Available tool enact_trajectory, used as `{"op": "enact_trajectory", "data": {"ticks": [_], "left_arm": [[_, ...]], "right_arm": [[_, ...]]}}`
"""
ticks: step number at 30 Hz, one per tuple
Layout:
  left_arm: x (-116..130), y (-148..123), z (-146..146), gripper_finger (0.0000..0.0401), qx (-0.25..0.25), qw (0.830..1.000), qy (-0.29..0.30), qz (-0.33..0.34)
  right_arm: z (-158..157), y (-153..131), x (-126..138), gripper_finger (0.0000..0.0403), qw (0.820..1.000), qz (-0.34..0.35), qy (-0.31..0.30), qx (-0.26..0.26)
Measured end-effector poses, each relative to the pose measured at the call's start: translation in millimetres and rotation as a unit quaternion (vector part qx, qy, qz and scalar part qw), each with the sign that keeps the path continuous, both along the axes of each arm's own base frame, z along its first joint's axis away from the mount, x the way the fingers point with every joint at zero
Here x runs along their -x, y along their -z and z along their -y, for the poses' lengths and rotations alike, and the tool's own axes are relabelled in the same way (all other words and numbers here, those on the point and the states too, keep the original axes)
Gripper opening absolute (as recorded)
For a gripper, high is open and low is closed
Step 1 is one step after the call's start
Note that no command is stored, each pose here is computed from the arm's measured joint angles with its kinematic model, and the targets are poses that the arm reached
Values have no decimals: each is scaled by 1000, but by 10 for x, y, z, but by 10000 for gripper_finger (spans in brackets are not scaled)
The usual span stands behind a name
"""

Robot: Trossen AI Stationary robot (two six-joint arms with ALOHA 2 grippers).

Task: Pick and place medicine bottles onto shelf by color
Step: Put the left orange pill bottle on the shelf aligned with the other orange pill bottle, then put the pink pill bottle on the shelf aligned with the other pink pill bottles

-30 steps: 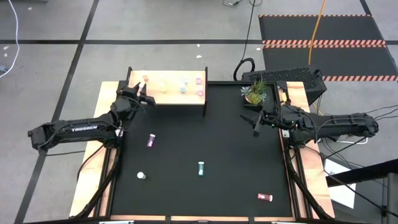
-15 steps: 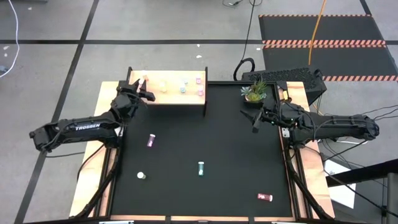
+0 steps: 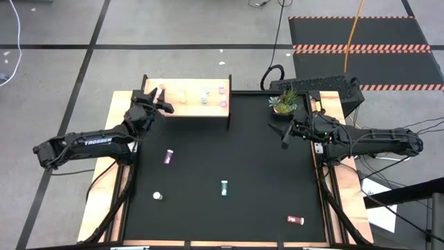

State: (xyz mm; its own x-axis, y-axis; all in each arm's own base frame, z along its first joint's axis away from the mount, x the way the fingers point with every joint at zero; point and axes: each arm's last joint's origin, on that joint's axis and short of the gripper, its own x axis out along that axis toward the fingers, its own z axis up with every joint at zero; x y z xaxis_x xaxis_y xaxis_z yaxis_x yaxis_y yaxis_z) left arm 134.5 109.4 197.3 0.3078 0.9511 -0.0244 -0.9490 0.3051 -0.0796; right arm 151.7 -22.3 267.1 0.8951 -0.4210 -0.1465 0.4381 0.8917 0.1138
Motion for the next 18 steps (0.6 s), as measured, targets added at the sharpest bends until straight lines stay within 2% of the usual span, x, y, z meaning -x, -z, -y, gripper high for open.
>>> {"op": "enact_trajectory", "data": {"ticks": [10, 14, 18], "left_arm": [[-25, -53, 42, 261, -11, 1000, 17, -15], [-48, -195, 93, 286, -26, 999, 32, -19], [-72, -311, 168, 301, -7, 996, 55, -71]], "right_arm": [[-10, -7, -4, 226, 1000, 9, -10, -13], [-17, -11, -1, 226, 1000, 11, -22, -15], [-22, -25, 16, 226, 999, 21, -26, -28]]}}
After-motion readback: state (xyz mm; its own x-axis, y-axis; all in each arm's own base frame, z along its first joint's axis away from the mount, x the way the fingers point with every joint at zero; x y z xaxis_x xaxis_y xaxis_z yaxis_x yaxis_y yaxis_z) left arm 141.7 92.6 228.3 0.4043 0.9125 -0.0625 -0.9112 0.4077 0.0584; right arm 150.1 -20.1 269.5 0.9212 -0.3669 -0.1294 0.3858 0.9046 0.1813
